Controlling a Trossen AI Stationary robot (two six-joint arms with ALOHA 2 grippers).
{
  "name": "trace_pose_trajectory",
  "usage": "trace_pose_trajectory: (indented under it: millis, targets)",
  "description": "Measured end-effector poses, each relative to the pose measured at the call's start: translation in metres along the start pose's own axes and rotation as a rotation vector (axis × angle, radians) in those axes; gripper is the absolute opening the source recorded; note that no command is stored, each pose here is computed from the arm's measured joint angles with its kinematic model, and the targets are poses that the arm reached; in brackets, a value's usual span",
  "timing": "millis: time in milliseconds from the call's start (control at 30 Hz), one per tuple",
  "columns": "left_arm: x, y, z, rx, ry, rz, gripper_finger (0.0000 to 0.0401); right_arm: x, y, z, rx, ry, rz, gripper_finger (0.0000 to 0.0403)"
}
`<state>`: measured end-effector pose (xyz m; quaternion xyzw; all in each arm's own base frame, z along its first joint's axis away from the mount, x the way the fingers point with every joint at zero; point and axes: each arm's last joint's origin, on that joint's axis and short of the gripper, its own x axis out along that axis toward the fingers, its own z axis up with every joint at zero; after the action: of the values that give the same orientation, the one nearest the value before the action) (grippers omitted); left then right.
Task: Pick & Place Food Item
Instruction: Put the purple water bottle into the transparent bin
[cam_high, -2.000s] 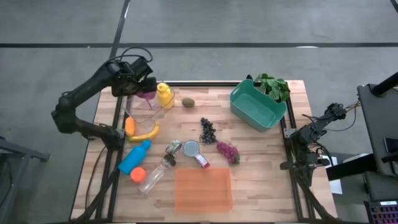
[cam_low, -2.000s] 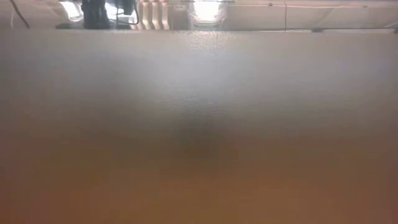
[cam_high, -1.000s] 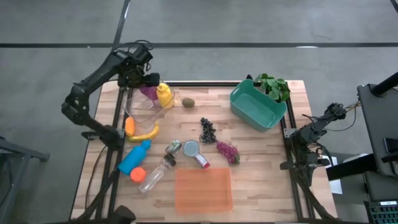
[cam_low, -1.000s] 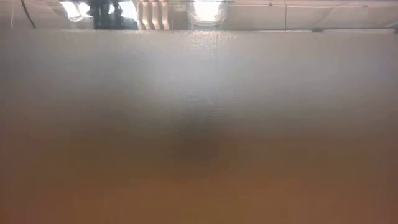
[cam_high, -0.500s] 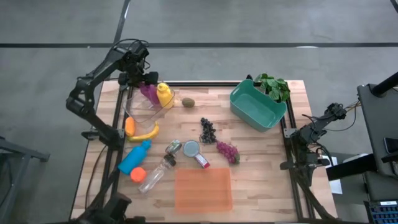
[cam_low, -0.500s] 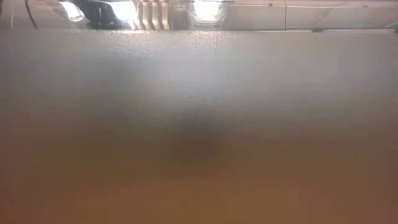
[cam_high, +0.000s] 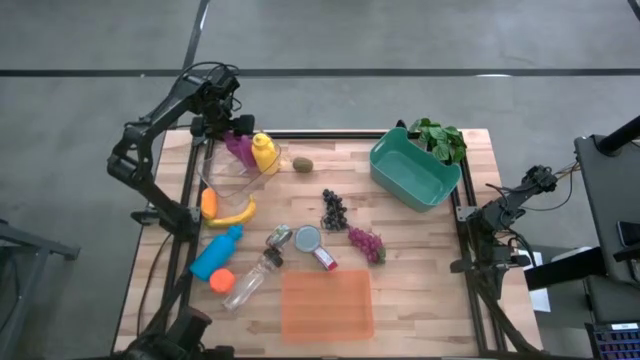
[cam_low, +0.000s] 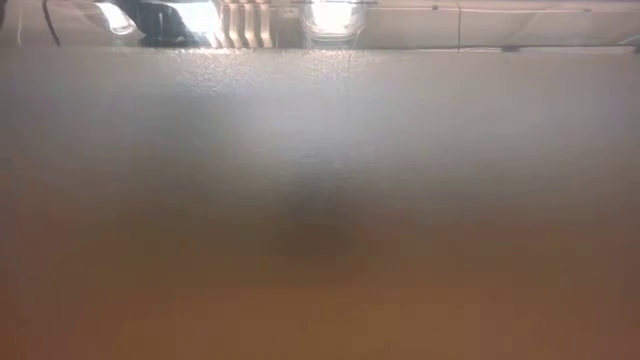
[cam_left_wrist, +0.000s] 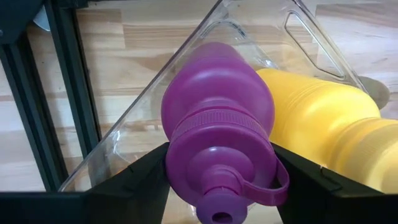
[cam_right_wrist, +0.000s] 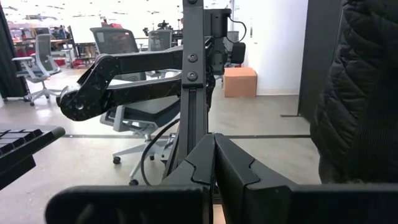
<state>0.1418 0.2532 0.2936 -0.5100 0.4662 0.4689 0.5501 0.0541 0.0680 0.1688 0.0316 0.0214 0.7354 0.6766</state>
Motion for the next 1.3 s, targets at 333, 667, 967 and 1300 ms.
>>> trace_pose_trajectory:
  millis: [333, 667, 967, 1300]
  targets:
    - [0.001, 0.000, 0.000, 0.000, 0.006, -0.005, 0.0269, 0.000, 0.000, 0.000, 0.001, 0.000, 0.000, 0.0008]
    - [-0.017, -0.004, 0.004, 0.008, -0.050, -0.042, 0.0270, 0.000, 0.000, 0.000, 0.000, 0.000, 0.000, 0.0008]
    - [-0.024, -0.005, 0.004, 0.015, -0.064, -0.049, 0.0271, 0.000, 0.000, 0.000, 0.000, 0.000, 0.000, 0.0008]
    - [-0.015, -0.003, 0.002, 0.009, -0.030, -0.031, 0.0271, 0.000, 0.000, 0.000, 0.000, 0.000, 0.000, 0.0008]
